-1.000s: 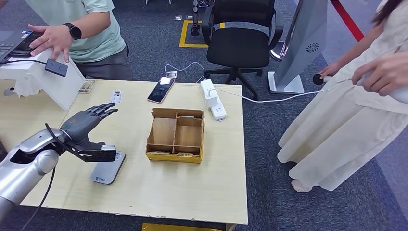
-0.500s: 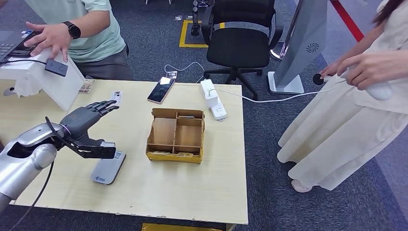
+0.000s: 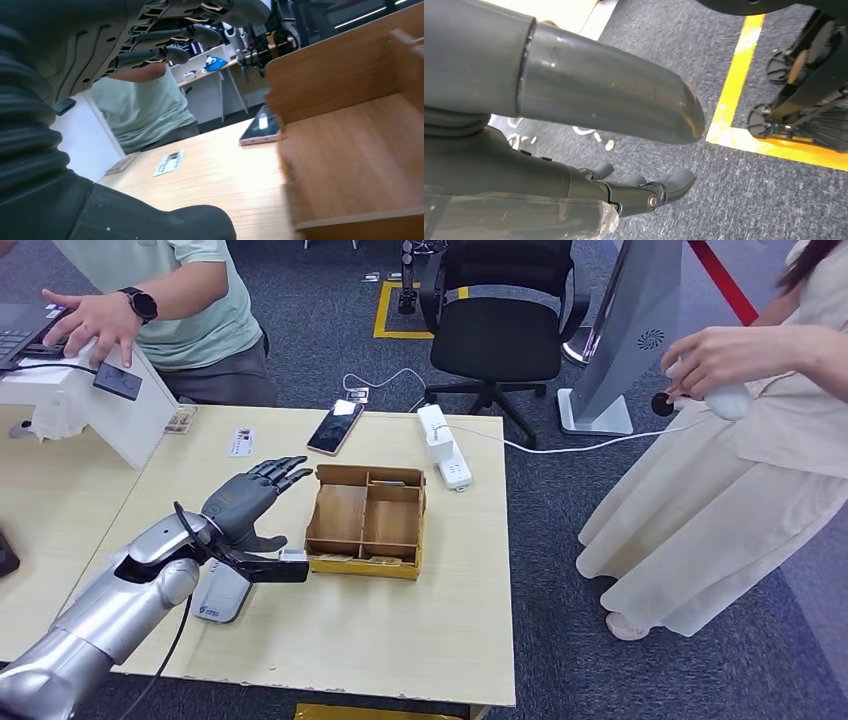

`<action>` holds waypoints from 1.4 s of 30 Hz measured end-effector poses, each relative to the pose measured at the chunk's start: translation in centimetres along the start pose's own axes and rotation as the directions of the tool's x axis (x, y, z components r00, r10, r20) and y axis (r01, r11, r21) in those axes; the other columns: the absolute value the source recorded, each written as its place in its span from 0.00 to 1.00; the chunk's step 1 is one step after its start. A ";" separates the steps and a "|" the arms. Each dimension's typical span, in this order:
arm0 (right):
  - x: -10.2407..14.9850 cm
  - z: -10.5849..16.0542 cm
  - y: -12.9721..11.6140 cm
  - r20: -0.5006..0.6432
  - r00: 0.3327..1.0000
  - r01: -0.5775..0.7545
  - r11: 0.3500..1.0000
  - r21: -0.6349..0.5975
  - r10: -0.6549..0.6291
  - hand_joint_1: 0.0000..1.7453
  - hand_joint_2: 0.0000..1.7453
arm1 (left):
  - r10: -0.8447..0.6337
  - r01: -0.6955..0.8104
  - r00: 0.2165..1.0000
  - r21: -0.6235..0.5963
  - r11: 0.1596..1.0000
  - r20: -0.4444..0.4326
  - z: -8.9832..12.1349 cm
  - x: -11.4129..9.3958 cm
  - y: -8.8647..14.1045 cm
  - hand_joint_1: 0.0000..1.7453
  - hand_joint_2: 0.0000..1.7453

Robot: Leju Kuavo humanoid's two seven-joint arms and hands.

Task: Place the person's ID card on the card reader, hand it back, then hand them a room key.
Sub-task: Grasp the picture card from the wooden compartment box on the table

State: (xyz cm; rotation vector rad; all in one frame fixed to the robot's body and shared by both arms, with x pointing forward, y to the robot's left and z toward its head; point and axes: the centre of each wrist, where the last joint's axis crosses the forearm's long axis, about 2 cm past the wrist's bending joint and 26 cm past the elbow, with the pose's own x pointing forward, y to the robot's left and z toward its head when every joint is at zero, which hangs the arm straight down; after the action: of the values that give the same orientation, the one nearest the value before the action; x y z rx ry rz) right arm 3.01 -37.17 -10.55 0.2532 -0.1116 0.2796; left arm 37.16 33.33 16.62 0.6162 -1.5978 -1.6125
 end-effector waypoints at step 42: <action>0.0 0.0 0.1 -0.001 1.000 -0.002 1.000 0.008 0.002 0.00 0.00 | -0.103 0.104 0.995 0.070 0.992 -0.013 -4.8 2.4 1.1 0.00 1.00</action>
State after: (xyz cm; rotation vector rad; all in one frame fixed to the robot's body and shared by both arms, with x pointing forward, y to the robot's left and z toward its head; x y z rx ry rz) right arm 2.97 -37.09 -10.56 0.2611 -0.1098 0.2817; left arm 39.68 28.59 17.65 0.7541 -1.6458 -1.6312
